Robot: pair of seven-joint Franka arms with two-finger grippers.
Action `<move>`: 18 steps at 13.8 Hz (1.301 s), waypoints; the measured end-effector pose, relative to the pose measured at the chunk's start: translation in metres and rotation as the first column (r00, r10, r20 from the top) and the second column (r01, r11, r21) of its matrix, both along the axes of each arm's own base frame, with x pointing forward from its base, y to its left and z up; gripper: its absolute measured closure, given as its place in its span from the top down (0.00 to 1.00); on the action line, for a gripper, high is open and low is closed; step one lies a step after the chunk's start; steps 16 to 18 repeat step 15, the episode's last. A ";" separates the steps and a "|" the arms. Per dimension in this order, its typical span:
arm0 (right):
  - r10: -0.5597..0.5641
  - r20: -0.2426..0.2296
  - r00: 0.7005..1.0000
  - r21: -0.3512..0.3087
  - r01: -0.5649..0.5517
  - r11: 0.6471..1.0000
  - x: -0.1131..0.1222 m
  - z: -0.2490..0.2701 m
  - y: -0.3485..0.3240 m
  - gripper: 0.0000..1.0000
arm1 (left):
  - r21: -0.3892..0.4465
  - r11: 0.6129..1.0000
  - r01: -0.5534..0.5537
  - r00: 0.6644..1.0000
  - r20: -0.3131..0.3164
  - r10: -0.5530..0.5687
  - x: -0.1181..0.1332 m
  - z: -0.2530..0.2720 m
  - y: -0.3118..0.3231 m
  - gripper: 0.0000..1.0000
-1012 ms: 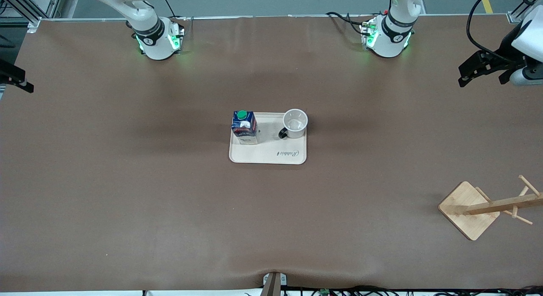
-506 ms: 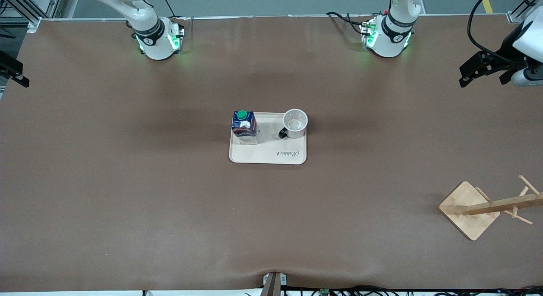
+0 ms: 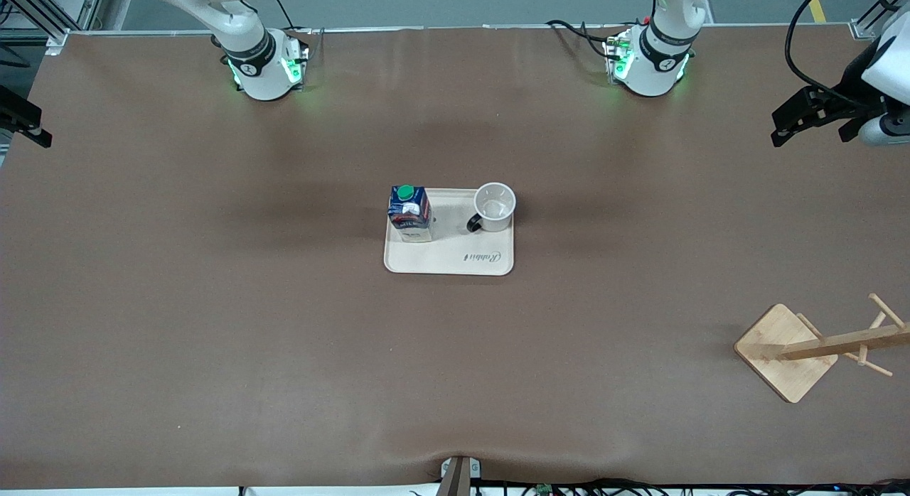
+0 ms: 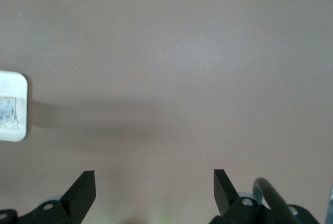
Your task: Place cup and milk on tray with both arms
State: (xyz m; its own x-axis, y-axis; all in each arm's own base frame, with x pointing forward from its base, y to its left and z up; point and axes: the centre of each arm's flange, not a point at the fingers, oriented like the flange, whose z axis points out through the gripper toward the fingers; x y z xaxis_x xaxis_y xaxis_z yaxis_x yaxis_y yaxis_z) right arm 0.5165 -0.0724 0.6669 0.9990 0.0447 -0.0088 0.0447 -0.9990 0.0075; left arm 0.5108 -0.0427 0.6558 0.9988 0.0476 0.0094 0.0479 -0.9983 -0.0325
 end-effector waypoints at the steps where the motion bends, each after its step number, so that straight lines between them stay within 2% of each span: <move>1: -0.042 -0.003 0.999 0.000 0.042 0.999 0.000 0.000 0.006 1.00 | 0.000 1.000 0.001 1.000 0.002 -0.001 0.000 0.001 0.000 1.00; 4: -0.077 -0.001 0.997 -0.001 0.077 0.997 0.001 0.000 0.014 1.00 | -0.001 1.000 0.003 1.000 0.005 -0.003 0.001 0.002 -0.002 1.00; 18: -0.075 0.002 0.997 0.003 0.075 0.997 0.001 0.002 0.007 1.00 | -0.001 1.000 0.007 1.000 0.012 -0.007 0.001 0.005 -0.004 1.00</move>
